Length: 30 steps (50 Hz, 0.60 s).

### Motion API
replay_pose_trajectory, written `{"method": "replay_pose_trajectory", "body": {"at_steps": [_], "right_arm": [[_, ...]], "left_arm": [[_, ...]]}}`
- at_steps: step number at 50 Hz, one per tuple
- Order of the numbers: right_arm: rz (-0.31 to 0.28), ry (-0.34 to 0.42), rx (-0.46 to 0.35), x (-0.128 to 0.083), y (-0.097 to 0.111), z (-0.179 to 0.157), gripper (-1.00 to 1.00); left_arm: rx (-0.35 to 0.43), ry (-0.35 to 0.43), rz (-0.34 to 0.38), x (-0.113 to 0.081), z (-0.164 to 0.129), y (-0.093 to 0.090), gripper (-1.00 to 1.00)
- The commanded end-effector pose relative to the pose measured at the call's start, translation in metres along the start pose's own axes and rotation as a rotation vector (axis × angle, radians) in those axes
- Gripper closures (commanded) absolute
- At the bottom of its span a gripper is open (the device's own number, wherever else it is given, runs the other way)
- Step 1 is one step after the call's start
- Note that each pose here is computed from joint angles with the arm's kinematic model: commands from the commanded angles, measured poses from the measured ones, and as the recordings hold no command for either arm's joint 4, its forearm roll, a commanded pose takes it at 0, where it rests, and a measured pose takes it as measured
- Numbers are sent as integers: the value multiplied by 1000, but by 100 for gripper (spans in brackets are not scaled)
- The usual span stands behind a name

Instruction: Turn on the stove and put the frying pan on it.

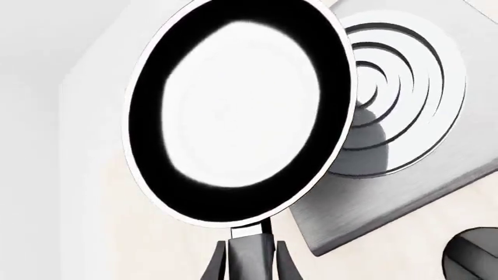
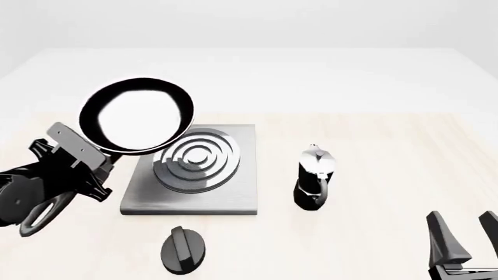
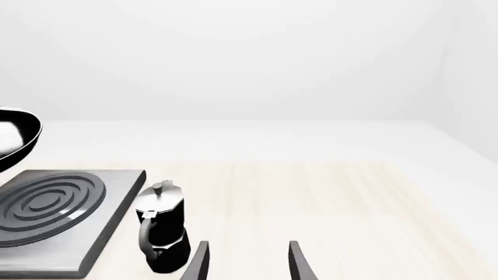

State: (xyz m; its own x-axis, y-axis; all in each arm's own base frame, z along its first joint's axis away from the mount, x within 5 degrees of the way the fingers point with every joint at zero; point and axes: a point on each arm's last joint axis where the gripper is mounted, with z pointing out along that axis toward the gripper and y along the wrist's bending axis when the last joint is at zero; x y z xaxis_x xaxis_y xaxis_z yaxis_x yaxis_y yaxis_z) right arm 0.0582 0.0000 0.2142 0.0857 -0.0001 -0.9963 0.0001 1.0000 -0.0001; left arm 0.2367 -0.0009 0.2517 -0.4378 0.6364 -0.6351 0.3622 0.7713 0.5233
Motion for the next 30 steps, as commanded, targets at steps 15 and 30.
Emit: {"method": "replay_pose_trajectory", "body": {"at_steps": [15, 30], "right_arm": [[0, 0, 0, 0, 0, 0, -100], [0, 0, 0, 0, 0, 0, -100]], "left_arm": [[46, -49, -26, -19, 4, -9, 100], [74, -45, -11, -20, 1, -15, 100]]}}
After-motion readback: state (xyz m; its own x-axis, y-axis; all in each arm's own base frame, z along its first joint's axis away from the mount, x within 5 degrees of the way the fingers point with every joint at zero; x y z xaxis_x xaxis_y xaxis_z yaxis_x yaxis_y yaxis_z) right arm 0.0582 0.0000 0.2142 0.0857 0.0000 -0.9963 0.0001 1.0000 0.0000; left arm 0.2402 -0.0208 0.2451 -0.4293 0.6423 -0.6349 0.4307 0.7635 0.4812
